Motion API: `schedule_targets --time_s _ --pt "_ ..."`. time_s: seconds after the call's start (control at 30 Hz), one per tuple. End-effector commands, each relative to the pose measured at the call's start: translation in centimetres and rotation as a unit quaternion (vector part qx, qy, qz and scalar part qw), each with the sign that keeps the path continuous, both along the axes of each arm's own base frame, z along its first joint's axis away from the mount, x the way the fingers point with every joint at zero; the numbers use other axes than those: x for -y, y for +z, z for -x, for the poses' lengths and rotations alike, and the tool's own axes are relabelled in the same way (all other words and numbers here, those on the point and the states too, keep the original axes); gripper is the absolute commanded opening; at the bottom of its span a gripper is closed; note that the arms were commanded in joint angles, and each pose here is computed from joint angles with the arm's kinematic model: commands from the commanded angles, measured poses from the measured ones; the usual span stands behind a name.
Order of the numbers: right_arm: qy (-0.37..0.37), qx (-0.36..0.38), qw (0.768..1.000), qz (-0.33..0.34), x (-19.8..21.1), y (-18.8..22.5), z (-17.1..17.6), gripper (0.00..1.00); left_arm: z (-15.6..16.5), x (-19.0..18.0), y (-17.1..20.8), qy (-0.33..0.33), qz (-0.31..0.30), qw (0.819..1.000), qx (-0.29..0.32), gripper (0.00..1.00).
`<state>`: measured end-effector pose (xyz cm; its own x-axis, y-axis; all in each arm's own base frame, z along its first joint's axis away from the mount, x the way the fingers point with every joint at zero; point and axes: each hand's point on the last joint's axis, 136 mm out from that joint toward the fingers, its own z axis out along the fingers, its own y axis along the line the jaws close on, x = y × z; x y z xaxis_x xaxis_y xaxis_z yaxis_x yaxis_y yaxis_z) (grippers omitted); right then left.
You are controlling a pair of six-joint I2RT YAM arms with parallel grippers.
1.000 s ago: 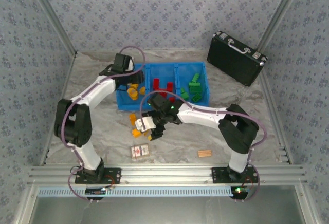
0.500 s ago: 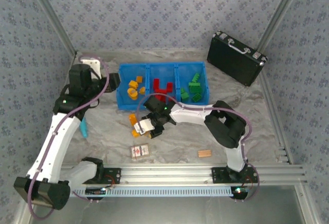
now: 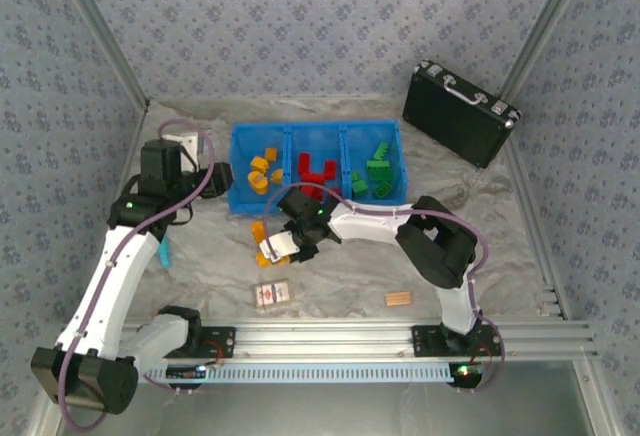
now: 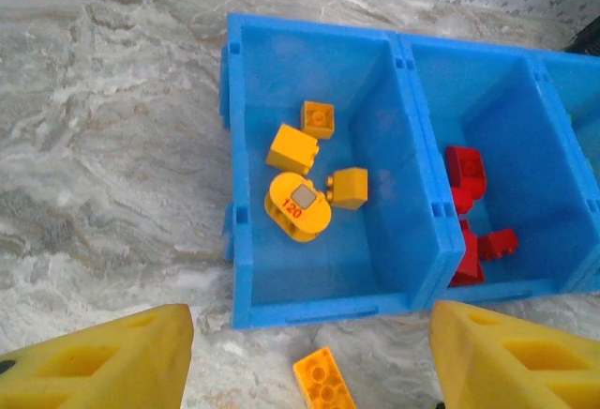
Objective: Sort the legos into containers by color
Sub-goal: Pick up the lego from the center of the table, then place the lego in the container.
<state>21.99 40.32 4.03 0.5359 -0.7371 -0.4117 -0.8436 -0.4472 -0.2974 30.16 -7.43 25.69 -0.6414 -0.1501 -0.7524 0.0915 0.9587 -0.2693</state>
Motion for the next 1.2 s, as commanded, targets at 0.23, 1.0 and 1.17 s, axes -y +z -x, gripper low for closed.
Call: schedule_targets --time_s 0.23,1.0,1.17 --pt "-0.023 0.014 0.999 -0.023 -0.5 5.3 -2.0 0.24 5.0 -1.4 -2.4 0.039 0.029 0.999 -0.022 0.67" --pt "-0.099 0.113 0.983 -0.105 -6.9 8.2 -19.1 0.24 9.5 2.2 -10.7 0.046 0.145 0.981 -0.123 0.61" --pt "-0.110 0.113 0.983 -0.099 -6.3 7.5 -19.8 0.37 10.4 2.7 -13.8 0.069 0.131 0.972 -0.184 0.62"
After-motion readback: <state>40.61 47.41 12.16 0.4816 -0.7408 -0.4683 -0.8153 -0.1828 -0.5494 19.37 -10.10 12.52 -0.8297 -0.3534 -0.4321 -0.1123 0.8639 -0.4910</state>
